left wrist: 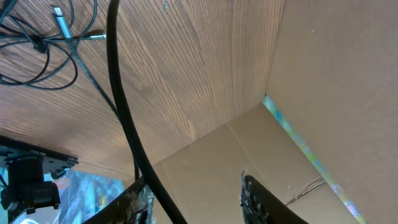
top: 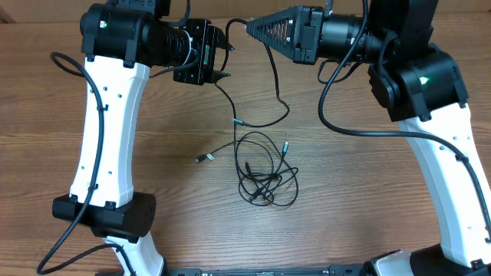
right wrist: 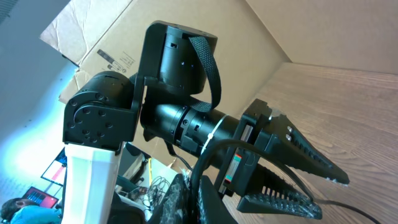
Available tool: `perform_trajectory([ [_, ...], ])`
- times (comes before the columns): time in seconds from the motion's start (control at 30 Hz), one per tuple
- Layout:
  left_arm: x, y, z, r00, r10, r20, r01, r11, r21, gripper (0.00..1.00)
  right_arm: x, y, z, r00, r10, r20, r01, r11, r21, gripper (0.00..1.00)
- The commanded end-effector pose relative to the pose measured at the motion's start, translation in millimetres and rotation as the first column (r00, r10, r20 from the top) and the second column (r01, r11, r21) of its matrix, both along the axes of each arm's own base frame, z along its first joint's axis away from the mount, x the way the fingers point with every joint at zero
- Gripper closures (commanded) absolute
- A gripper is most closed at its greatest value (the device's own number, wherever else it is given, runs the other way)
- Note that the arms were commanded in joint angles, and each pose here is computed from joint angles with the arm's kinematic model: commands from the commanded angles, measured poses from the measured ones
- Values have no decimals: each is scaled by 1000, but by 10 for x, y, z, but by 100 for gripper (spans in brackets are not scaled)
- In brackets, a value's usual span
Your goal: Untangle cables
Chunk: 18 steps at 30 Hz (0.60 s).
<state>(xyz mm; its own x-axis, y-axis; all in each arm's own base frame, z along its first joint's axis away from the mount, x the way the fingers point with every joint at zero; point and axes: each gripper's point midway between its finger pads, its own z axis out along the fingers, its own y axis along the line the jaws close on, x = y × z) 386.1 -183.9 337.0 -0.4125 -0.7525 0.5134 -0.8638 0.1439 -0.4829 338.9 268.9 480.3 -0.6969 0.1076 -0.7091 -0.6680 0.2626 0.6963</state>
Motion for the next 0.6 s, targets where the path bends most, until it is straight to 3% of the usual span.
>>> perform_trajectory([
  [0.0, 59, -11, -104, 1000, 0, -15, 0, 1000, 18, 56, -30, -14, 85, 1000, -2, 23, 2, 1000, 12, 96],
  [0.57, 101, 13, -180, 1000, 8, -24, -7, 999, 41, 67, -26, -13, 109, 999, -2, 36, 1, 1000, 16, 96],
])
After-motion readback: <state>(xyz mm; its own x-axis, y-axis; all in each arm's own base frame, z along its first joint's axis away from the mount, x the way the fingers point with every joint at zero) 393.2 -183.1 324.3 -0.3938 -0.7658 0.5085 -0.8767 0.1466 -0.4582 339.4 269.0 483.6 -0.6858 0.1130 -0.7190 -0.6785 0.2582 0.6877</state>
